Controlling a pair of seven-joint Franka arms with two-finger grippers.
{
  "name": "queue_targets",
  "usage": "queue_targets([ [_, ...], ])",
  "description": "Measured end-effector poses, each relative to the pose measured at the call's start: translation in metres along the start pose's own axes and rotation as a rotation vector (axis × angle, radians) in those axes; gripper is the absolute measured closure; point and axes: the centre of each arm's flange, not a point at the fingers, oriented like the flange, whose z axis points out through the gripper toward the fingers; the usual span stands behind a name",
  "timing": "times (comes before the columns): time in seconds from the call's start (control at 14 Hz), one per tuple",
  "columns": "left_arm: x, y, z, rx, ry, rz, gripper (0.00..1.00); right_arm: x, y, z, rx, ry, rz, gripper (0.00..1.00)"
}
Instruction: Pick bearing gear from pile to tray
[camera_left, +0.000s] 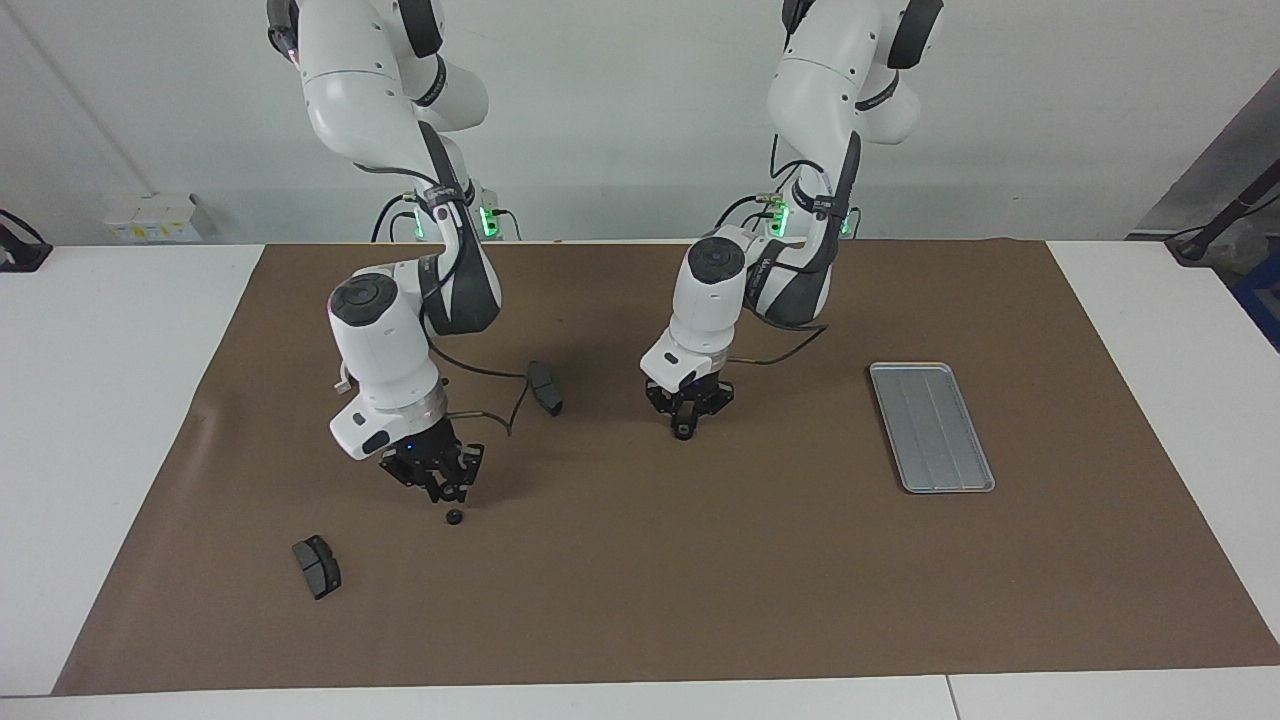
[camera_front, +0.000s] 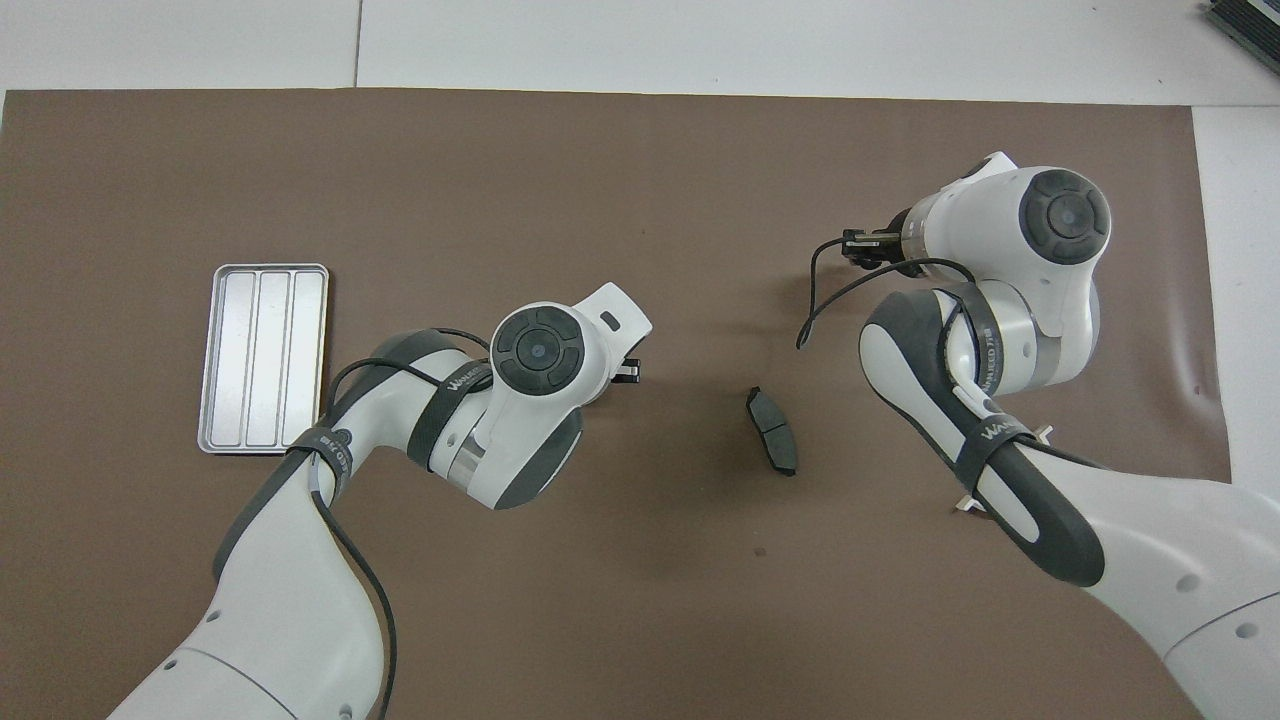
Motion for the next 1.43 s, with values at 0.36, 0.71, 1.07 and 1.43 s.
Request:
queue_targets([
  [0.36,0.015,-0.01,-0.008,-0.004,0.02,-0.023,0.7,-0.007,-0.038,-0.002,0.017,0.002,0.035,0.66],
  [0.71,0.068,-0.069,-0.049,0.017,0.022,-0.091,0.7,-0.028,-0.138,-0.013,0.061,0.0,0.1,0.66],
  [1.07,0.097,-0.206,-0.069,0.059,-0.032,-0.011,0.7,-0.05,-0.237,0.001,0.066,-0.041,0.142,0.66],
  [1.43,0.079,-0.344,-0.059,0.061,-0.115,0.165,0.7,-0.076,-0.299,0.018,0.047,-0.072,0.133,0.66],
])
